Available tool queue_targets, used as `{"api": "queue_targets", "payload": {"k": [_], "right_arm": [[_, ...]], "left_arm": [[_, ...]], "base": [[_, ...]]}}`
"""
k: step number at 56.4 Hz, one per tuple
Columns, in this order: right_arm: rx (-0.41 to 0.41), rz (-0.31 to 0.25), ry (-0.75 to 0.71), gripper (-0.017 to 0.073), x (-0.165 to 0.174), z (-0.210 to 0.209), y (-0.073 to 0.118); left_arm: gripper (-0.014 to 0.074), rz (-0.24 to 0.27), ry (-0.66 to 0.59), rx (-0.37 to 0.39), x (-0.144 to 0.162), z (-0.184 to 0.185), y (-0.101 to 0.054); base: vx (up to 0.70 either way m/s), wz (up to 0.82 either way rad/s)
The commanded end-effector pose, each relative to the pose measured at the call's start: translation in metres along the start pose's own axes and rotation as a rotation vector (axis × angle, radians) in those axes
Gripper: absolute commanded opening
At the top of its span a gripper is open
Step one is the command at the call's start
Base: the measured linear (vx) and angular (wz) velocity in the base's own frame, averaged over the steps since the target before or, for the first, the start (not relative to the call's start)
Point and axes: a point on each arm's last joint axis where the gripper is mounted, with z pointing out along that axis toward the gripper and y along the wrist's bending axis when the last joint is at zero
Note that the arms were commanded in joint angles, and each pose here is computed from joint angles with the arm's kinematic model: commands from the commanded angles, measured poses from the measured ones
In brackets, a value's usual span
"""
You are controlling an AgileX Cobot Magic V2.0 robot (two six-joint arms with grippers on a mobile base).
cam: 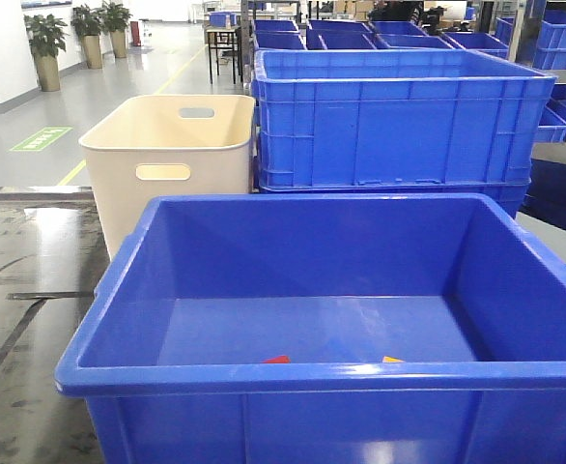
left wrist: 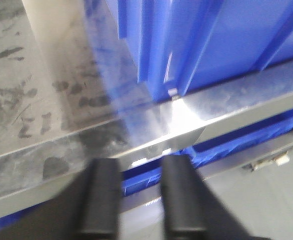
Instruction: Pick red and yellow blocks into blue bin
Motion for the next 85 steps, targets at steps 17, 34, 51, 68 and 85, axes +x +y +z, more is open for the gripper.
{"api": "queue_targets", "payload": {"k": [17, 34, 51, 68, 85], "right_arm": [[0.009, -0.004, -0.082, -0.0014, -0.010, -0.006, -0.001], [0.009, -0.004, -0.082, -0.0014, -0.010, -0.006, -0.001], [0.008, -0.003, -0.082, -0.0014, -0.010, -0.006, -0.001], [0.008, -0.003, -0.082, -0.0013, -0.010, -0.006, -0.001], [0.008, -0.003, -0.081, -0.0010, -0.010, -0.006, -0.001]], "left_arm": [[-0.0009, -0.016, -0.113, 0.017, -0.014, -0.007, -0.002], [-0.0008, -0.016, -0.114, 0.017, -0.014, -0.007, -0.002], [-0.0006, 0.051, -0.186, -0.035, -0.013, -0.017, 0.004], [-0.0006, 0.059, -0.584, -0.228, 0.038, -0.027, 0.025], [-0.0006, 0.028, -0.799, -0.362, 0.099, -0.008, 0.033]], "base": [[0.00, 0.00], [0.00, 0.00], [0.00, 0.00], [0.00, 0.00], [0.00, 0.00]]}}
